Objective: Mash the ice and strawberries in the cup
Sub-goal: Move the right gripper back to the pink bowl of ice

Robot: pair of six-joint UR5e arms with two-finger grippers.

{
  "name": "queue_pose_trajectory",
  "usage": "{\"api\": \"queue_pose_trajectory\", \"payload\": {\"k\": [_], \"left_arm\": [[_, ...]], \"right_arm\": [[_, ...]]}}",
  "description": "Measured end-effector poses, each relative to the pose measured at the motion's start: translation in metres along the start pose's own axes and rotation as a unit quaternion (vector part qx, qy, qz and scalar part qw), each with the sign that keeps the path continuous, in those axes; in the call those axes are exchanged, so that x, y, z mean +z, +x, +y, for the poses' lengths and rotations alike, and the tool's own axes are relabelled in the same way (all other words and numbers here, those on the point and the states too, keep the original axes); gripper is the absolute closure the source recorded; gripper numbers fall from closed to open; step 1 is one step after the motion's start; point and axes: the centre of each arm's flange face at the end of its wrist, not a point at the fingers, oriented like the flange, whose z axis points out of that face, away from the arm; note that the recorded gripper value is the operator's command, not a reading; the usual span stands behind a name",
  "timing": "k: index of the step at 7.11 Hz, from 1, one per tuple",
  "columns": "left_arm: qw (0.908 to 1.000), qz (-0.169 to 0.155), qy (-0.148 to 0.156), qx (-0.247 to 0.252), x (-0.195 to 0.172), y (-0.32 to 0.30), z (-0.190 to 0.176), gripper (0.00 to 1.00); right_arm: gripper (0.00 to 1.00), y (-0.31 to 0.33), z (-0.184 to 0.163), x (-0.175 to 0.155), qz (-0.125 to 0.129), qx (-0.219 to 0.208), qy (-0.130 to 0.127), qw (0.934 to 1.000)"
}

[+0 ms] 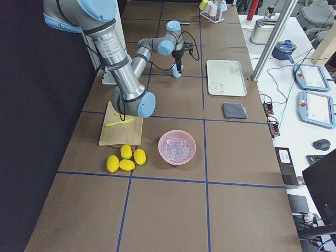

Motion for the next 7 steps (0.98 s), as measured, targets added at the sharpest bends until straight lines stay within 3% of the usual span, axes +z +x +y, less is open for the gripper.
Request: {"api": "queue_pose_trajectory", "payload": {"k": [2, 4, 7], "left_arm": [[1.0000, 0.000, 0.000, -0.001, 0.000, 0.000, 0.001, 0.00], [1.0000, 0.000, 0.000, 0.000, -0.001, 0.001, 0.001, 0.00], [1.0000, 0.000, 0.002, 0.002, -0.002, 0.002, 0.002, 0.00]], "right_arm": [[0.00, 0.116, -0.017, -0.033, 0.006, -0.040, -0.016, 0.9991], [0.00, 0.219, -0.026, -0.057, 0.029, -0.082, -0.024, 0.9959], [0.00, 0.374, -0.006, -0.062, 0.068, -0.145, -0.034, 0.9865]]}}
